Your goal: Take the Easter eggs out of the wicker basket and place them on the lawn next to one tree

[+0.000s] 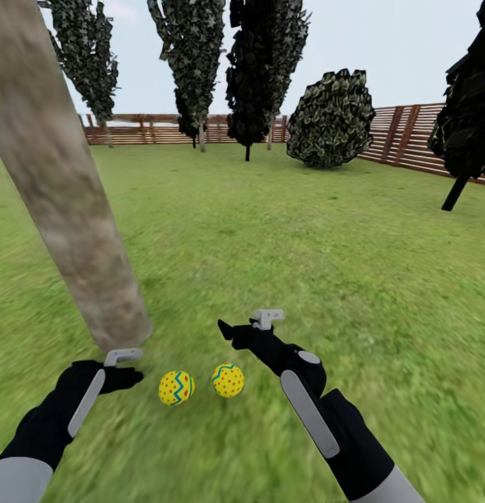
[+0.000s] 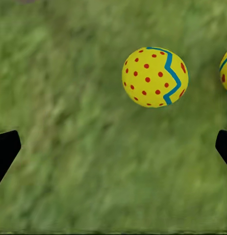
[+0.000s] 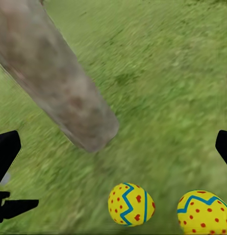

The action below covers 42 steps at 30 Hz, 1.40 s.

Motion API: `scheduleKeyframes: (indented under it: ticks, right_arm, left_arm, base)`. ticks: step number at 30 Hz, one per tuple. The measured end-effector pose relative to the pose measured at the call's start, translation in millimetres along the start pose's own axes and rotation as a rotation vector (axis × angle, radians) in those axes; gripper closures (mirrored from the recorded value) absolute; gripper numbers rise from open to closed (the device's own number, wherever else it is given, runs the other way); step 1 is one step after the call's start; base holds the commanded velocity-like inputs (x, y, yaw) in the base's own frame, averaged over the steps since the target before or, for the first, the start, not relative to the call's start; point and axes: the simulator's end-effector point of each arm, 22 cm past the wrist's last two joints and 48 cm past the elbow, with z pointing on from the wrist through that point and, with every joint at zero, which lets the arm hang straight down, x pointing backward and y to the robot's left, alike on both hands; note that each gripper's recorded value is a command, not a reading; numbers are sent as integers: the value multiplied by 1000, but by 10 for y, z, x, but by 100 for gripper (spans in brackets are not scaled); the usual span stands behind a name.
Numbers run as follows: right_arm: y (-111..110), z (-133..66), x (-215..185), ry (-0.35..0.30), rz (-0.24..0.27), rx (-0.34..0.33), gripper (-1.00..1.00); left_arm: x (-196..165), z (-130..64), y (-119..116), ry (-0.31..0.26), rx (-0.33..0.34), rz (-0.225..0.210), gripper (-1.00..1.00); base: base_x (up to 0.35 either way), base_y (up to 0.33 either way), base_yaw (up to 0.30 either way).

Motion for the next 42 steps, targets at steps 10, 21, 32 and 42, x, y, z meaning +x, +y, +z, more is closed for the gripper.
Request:
scheduleKeyframes:
  ticks: [10, 21, 32, 42]
  right_arm:
    - [168, -135, -249, -44, -29, -13, -100]
    - [353, -286, -491, -87, -59, -26, -100]
    - [556, -451, -723, -131, -89, -41, -100]
    - [671, -496, -989, -140, -94, -44, -100]
  left_arm:
    - [-117, -229, -6, -20, 8, -6, -100]
    - [-299, -490, -5, -72, 13, -10, -100]
    - [-492, -770, 5, -133, 14, -11, -100]
    - [-701, -992, 7, -149, 12, -11, -100]
  base:
    - [-249, 0, 208]
    - [-55, 0, 208]
    - [-76, 0, 208]
    - [-128, 0, 208]
